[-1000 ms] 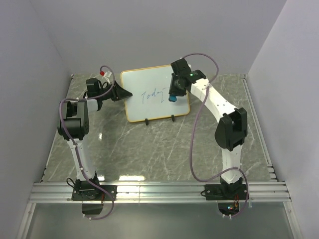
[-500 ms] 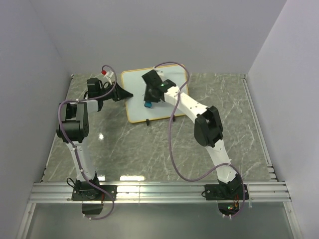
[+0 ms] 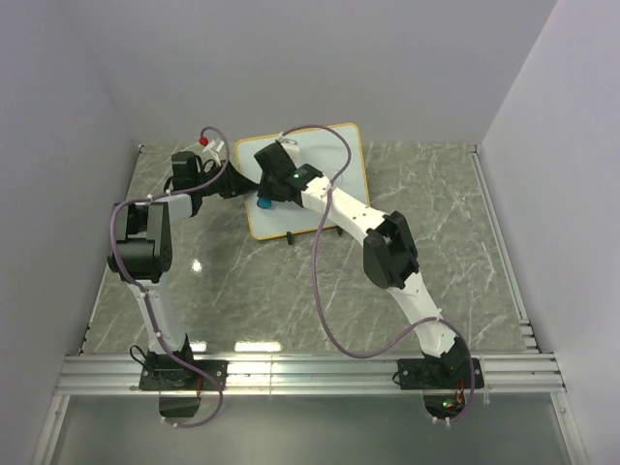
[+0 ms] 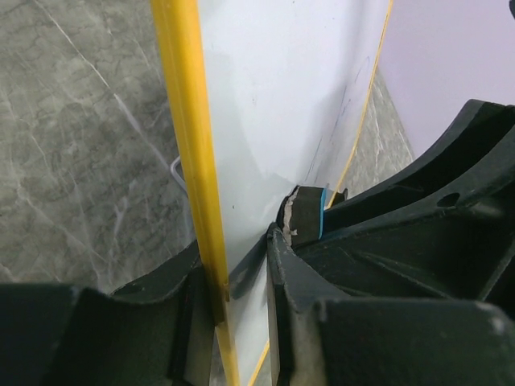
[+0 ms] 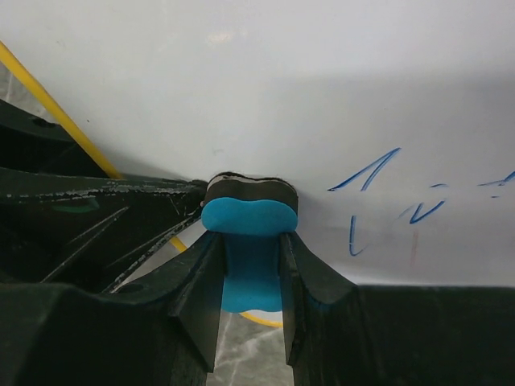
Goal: Erase the whiteboard
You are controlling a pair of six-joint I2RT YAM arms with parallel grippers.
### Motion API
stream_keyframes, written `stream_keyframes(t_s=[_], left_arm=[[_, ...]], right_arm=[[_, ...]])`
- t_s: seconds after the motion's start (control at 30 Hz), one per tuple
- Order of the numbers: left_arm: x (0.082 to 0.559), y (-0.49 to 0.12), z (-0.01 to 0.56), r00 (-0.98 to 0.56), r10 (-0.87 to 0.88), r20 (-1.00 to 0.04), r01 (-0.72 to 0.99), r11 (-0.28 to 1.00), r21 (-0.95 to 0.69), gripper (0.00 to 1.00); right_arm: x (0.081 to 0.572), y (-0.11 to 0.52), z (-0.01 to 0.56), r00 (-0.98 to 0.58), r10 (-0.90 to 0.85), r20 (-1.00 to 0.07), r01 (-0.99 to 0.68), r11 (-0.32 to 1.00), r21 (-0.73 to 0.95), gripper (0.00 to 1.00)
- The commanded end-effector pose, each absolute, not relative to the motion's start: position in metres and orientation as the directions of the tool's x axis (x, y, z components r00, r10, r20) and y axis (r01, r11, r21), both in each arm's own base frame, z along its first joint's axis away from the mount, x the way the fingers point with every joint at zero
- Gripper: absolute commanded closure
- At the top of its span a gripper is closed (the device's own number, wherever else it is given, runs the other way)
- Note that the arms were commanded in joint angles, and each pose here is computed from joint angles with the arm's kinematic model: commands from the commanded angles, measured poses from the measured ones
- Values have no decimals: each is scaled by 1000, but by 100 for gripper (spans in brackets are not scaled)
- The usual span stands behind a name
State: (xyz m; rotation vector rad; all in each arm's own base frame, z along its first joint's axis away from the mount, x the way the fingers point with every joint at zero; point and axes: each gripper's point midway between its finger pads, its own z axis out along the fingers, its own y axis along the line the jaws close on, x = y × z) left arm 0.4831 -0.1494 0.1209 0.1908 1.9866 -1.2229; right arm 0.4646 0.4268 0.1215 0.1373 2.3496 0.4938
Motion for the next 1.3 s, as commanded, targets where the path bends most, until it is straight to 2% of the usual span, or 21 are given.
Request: stream_keyframes(t_s=[0.0, 0.3, 0.6, 0.73, 1.0, 1.27], left_arm=[[465, -173, 121, -667, -152, -729, 565, 534, -629, 100], [463, -174, 119, -668, -134, -732, 571, 539, -619, 100], [462, -175, 118, -671, -115, -733, 572, 548, -610, 100], [461, -177, 116, -667, -101, -738, 576, 558, -597, 100], [461, -179, 110, -673, -92, -734, 568, 570, -593, 100], [463, -184, 104, -675, -91, -732, 562, 579, -591, 100]], right_arm=[[502, 356, 87, -657, 299, -692, 143, 951, 275, 100], [527, 204, 67, -578, 409, -706, 388, 899, 203, 100], [538, 127, 62, -516, 482, -708, 518, 834, 190, 100], [536, 145, 61, -528, 515, -675, 485, 836, 259, 100], [524, 260, 89, -571, 502, -650, 339, 865, 370, 100], [496, 347, 87, -629, 551, -549, 285, 820, 497, 100]])
